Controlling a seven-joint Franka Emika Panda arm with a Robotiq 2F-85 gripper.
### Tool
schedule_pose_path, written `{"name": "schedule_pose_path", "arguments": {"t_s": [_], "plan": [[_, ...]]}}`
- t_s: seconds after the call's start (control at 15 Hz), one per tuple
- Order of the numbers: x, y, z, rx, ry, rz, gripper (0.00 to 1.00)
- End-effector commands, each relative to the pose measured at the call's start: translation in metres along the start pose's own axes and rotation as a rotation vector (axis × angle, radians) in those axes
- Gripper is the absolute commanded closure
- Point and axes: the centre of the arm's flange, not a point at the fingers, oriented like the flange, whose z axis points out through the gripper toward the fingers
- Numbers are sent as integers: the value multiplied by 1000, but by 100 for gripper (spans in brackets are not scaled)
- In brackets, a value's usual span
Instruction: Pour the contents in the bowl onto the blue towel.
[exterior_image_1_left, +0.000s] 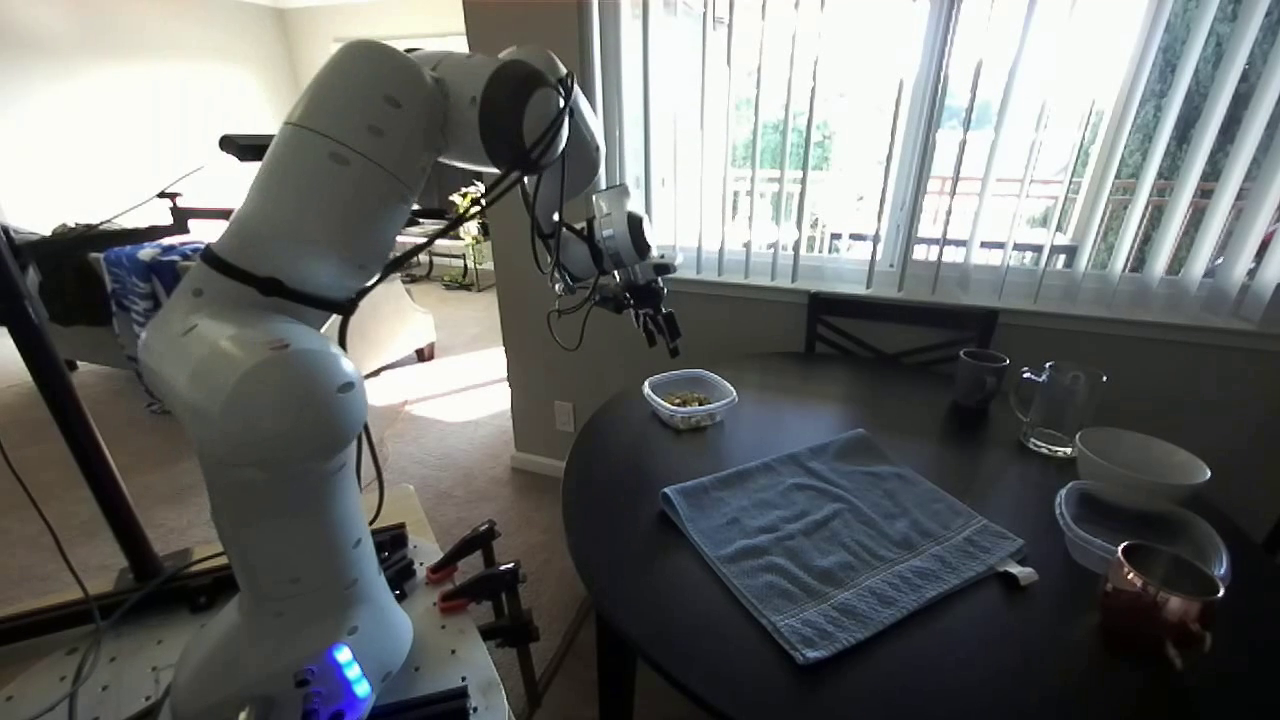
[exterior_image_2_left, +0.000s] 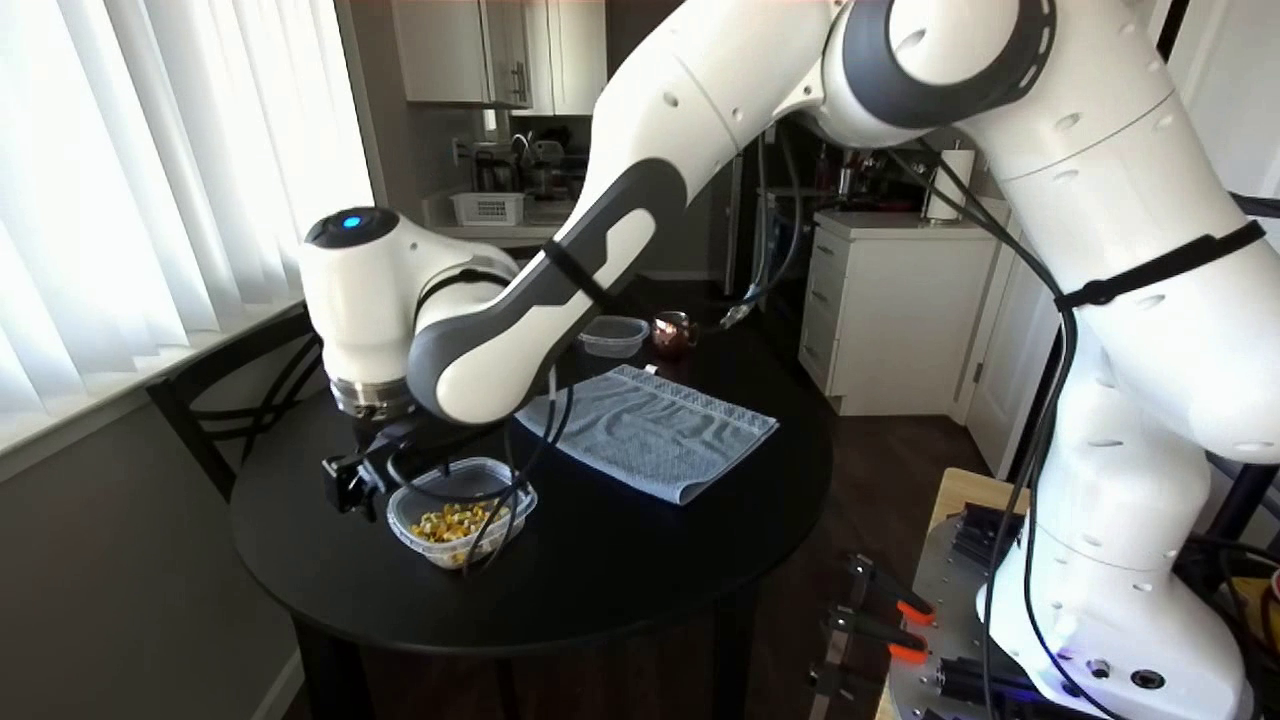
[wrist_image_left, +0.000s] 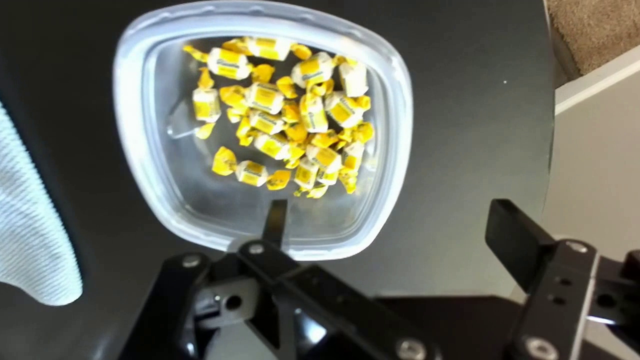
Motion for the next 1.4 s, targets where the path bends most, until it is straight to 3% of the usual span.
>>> {"name": "schedule_pose_path", "arguments": {"t_s": [0.0,0.13,0.2,0.27,0.6,0.67,0.8,1.0,1.33], "plan": [[54,-55,44,16,-38,65,0],[61,-58,56,16,-55,107,0],[65,-57,60,18,-61,121,25],[70,-56,62,24,-63,122,27],[95,-50,56,20,-31,118,61],[98,-48,52,3,-20,106,16],[102,-45,48,-52,-10,88,19],[98,-41,45,-139,-61,84,3],[86,-24,65,-228,-189,111,0]]}}
